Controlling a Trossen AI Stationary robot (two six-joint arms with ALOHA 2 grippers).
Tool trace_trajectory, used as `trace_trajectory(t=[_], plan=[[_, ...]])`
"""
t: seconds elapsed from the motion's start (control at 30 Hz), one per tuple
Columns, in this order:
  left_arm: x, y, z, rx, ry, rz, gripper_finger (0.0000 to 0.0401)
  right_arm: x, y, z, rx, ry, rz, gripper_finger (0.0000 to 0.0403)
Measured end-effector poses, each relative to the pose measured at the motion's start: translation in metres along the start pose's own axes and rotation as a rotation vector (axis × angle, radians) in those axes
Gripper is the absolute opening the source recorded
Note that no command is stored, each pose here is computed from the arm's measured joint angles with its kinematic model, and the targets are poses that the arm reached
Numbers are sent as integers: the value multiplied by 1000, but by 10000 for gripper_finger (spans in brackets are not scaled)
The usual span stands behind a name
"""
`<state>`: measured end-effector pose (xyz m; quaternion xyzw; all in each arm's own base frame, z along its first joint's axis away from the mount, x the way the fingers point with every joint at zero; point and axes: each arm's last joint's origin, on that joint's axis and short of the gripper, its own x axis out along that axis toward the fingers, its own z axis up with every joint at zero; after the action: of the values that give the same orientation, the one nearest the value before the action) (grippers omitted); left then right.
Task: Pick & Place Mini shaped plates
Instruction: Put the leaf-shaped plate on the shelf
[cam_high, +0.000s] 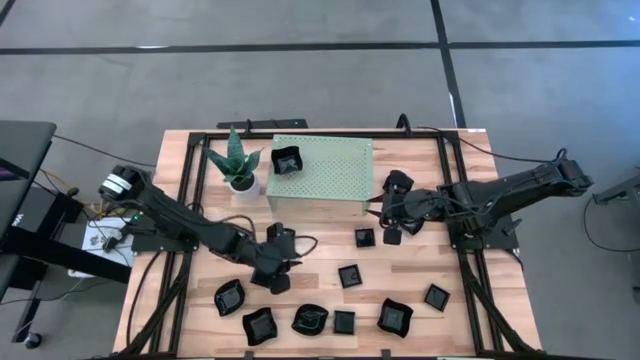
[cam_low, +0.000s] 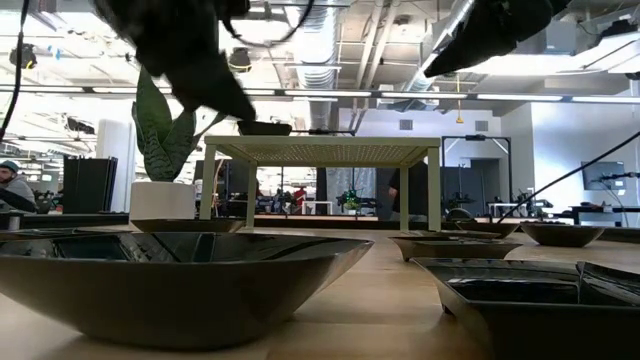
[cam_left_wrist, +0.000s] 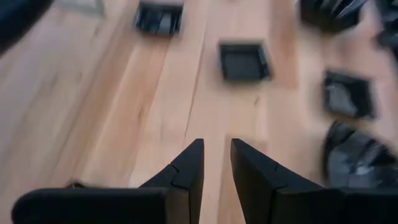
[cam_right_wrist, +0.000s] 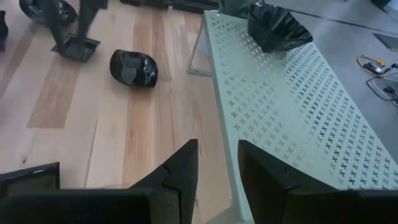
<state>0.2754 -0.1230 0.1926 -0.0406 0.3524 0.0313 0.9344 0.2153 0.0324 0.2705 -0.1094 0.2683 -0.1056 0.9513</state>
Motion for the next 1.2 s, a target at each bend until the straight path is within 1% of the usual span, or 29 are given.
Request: trace_trajectory(t=[0.1, 0.23, 0.3, 0.43, 0.53, 0.8, 0.9, 1.0, 1.1, 1.2], plan=[[11, 0, -14, -3, 90, 44, 81, 5, 4, 3, -9, -19, 22, 108], [20, 7, -32, -18, 198, 192, 81, 16, 9, 2, -73, -10, 48, 108], [25, 8, -37, -40, 218, 221, 81, 21, 12, 0, -112, 2, 55, 108], [29, 4, -40, -57, 221, 215, 81, 32, 16, -1, -180, 14, 55, 108], [29, 5, -41, -54, 228, 218, 81, 38, 17, -2, -200, 13, 48, 108], [29, 6, -42, -46, 227, 242, 81, 42, 14, 2, -173, -20, 37, 108], [29, 5, -43, -42, 227, 239, 81, 42, 15, 5, -161, -56, 71, 108], [28, 5, -43, -40, 229, 240, 81, 42, 16, 5, -165, -60, 108, 108], [28, 6, -44, -38, 234, 243, 81, 42, 16, 5, -169, -62, 117, 108], [29, 8, -50, -38, 249, 253, 81, 42, 16, 5, -170, -62, 117, 108]])
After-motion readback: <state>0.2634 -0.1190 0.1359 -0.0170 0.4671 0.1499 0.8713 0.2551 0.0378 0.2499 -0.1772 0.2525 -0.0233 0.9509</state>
